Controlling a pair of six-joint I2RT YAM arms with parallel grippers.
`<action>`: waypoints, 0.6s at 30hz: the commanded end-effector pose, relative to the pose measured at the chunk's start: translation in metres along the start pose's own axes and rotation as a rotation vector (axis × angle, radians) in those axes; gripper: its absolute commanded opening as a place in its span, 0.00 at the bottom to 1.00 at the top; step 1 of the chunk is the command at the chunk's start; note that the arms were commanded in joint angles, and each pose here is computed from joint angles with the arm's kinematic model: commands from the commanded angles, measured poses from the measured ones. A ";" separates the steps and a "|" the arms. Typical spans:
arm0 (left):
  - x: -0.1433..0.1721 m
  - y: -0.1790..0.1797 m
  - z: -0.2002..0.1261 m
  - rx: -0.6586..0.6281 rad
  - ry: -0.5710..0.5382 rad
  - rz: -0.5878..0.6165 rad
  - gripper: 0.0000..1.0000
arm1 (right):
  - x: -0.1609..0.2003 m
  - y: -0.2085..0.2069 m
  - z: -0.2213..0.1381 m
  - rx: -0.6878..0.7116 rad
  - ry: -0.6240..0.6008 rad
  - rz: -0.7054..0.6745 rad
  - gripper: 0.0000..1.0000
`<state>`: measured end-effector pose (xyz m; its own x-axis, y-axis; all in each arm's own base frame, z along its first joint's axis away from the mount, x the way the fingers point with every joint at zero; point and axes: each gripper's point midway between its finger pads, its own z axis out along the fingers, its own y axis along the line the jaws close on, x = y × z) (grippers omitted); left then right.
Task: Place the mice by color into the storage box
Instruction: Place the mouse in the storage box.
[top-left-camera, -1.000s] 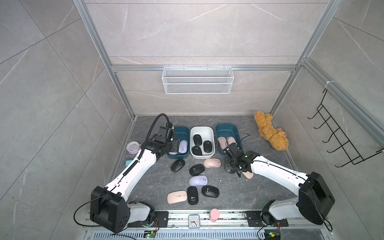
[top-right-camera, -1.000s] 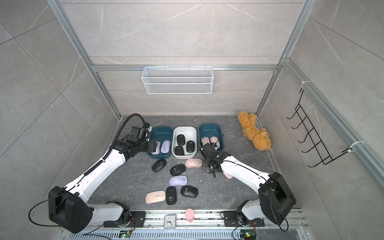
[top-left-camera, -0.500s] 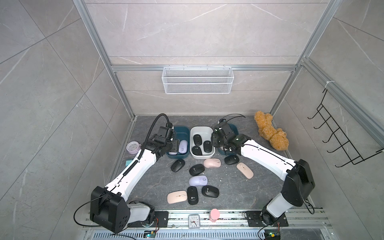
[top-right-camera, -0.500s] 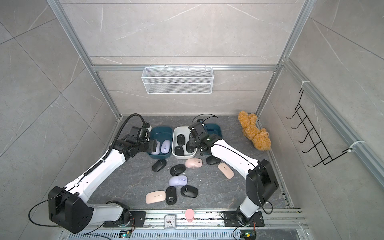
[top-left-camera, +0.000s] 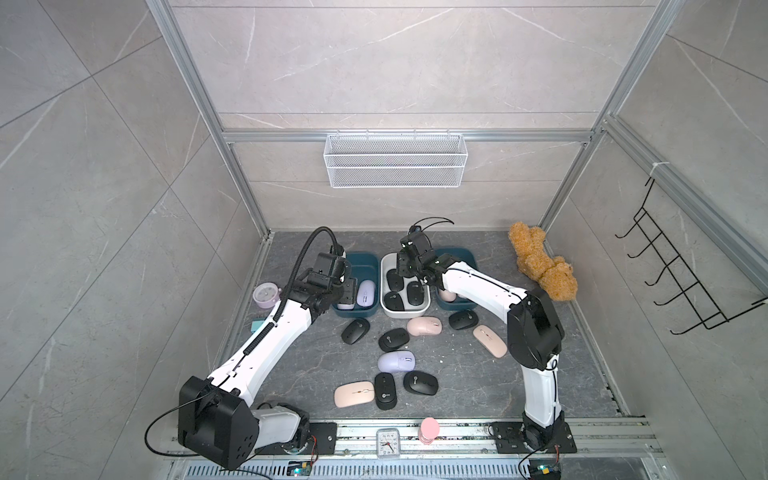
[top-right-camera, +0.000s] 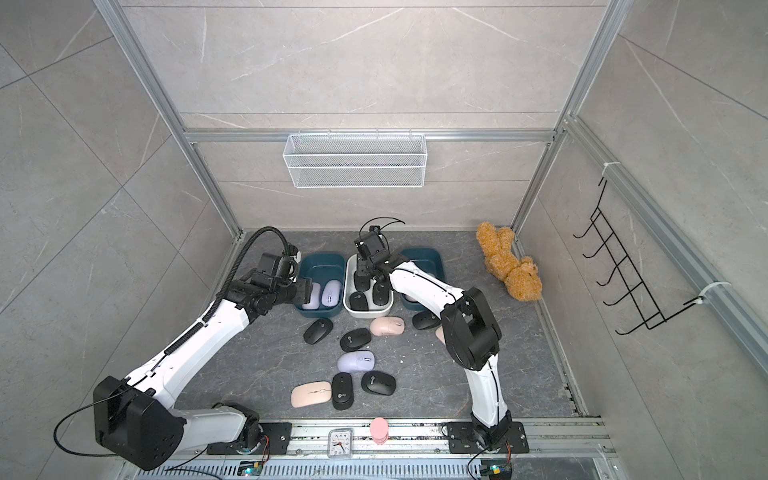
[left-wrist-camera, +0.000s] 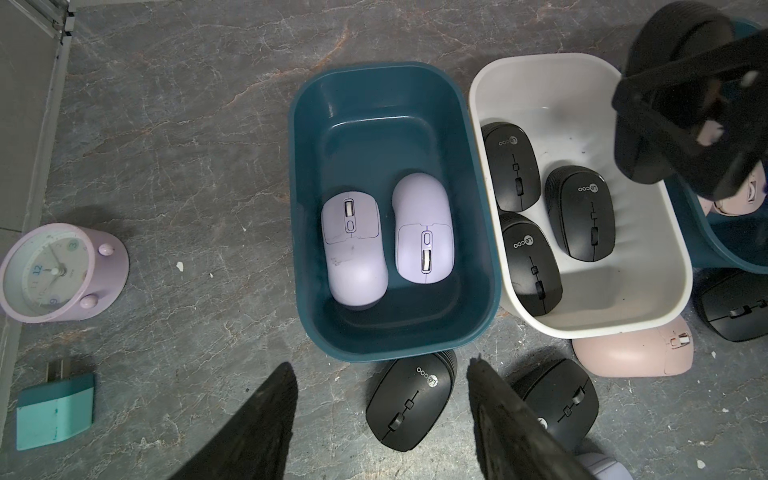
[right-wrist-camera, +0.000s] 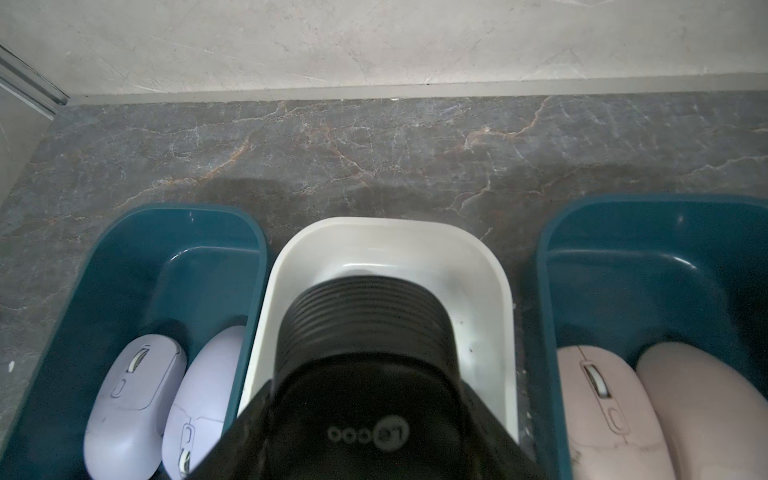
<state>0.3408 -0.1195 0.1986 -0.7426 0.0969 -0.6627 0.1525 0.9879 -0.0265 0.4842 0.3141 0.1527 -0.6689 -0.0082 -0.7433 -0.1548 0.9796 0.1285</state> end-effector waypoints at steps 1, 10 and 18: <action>-0.010 0.002 -0.009 0.002 -0.032 -0.007 0.68 | -0.009 -0.002 0.013 0.040 -0.012 -0.042 0.56; -0.007 0.001 -0.002 -0.002 -0.006 -0.003 0.68 | 0.004 -0.018 0.046 0.131 0.031 -0.069 0.56; -0.005 0.000 0.001 0.001 0.012 -0.002 0.68 | 0.024 -0.025 0.057 0.158 0.076 -0.084 0.56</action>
<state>0.3413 -0.1199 0.1891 -0.7616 0.1051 -0.6394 0.1525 0.9881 -0.0194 0.5127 0.3042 0.1035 -0.7044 -0.0770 -0.7057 -0.1054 0.9944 -0.0034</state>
